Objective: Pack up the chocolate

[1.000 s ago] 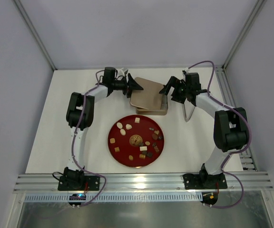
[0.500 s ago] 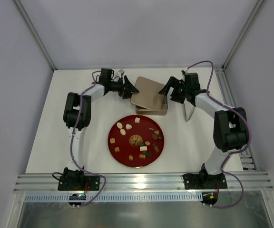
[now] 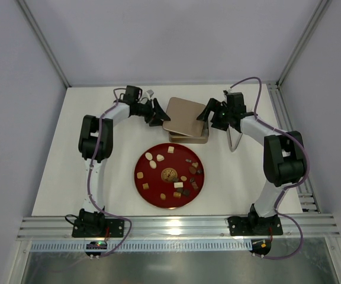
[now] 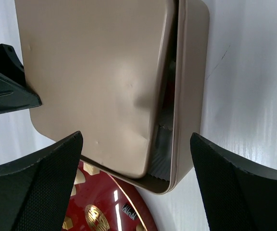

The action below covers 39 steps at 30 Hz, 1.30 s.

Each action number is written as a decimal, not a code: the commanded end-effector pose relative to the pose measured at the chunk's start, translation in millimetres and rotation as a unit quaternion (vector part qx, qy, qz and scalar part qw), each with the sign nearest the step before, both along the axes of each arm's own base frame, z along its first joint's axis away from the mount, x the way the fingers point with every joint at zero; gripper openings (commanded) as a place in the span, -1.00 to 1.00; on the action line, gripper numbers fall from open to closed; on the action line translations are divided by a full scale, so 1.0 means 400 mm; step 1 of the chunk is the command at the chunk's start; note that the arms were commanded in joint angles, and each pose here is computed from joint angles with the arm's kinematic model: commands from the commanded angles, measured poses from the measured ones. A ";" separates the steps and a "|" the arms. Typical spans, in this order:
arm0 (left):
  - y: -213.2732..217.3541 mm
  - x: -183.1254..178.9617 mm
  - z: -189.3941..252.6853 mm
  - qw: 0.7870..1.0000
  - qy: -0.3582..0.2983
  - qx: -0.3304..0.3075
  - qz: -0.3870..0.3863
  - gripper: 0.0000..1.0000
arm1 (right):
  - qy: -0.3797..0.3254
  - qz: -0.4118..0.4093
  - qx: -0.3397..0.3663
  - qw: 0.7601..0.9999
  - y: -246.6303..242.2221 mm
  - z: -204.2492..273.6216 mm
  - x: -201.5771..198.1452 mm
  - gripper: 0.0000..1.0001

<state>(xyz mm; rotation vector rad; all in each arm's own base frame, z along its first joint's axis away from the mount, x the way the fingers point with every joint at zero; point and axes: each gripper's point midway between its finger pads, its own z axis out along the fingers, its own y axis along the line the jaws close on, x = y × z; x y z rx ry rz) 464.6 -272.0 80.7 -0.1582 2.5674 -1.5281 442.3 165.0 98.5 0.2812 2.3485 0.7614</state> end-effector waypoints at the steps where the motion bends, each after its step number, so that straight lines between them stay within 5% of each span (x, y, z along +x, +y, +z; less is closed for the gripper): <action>1: 0.016 0.013 0.039 0.999 -0.034 0.022 -0.004 -0.04 | -0.022 0.006 -0.009 1.000 0.010 0.017 0.018 0.84; 25: 0.011 -0.001 0.050 0.997 -0.052 0.054 -0.027 -0.10 | -0.012 0.010 -0.009 1.000 0.036 -0.013 0.025 0.79; 39: -0.012 -0.058 0.004 0.987 -0.047 0.135 -0.077 -0.10 | -0.006 0.003 -0.001 1.000 0.038 -0.029 0.026 0.72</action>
